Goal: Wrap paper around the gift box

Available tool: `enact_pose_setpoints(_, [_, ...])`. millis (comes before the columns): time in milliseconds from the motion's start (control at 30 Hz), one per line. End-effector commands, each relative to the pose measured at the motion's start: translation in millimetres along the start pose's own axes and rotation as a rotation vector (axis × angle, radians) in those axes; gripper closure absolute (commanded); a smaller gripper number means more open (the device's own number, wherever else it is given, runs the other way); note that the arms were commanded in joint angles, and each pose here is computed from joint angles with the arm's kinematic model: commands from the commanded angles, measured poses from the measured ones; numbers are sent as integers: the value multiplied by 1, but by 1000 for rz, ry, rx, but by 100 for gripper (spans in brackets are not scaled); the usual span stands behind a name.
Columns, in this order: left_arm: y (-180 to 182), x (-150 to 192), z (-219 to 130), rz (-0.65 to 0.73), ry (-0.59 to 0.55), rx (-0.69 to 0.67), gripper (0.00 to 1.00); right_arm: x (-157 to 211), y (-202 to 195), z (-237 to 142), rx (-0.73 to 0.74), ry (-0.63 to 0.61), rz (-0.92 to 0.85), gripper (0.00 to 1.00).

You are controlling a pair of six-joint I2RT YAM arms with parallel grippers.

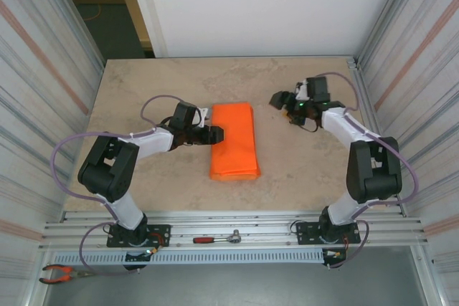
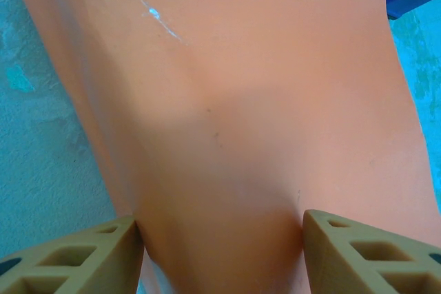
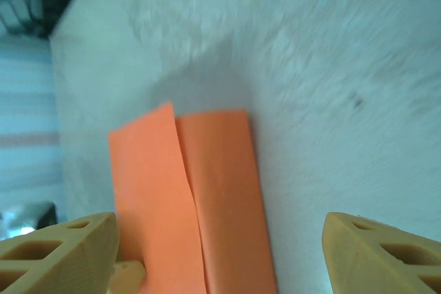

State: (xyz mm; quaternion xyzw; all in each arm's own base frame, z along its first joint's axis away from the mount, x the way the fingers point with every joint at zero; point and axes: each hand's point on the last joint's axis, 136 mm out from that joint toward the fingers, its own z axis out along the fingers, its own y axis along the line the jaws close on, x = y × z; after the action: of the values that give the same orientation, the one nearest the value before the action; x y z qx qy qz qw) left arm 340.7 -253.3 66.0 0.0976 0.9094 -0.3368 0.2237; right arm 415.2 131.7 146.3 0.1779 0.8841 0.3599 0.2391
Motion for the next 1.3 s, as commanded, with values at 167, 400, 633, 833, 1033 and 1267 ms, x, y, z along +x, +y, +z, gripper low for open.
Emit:
enact_pose_setpoints(167, [28,57,12,-23,184,-98,40,-69,-56,-43,-54,-103,162,32])
enact_pose_setpoints(400, [29,56,14,-24,188,-95,41,-90,-82,-33,-120,-112,218,50])
enact_pose_setpoints(633, [30,59,16,-28,199,-96,41,-86,-95,-12,-134,-62,239,63])
enact_pose_setpoints(833, [31,60,17,-31,203,-97,41,-76,-96,0,-131,-26,236,66])
enact_pose_setpoints(1033, [31,60,17,-28,207,-94,42,-71,-98,5,-125,-8,241,67])
enact_pose_setpoints(1267, [31,60,16,-30,205,-93,43,-66,-100,10,-118,10,244,68])
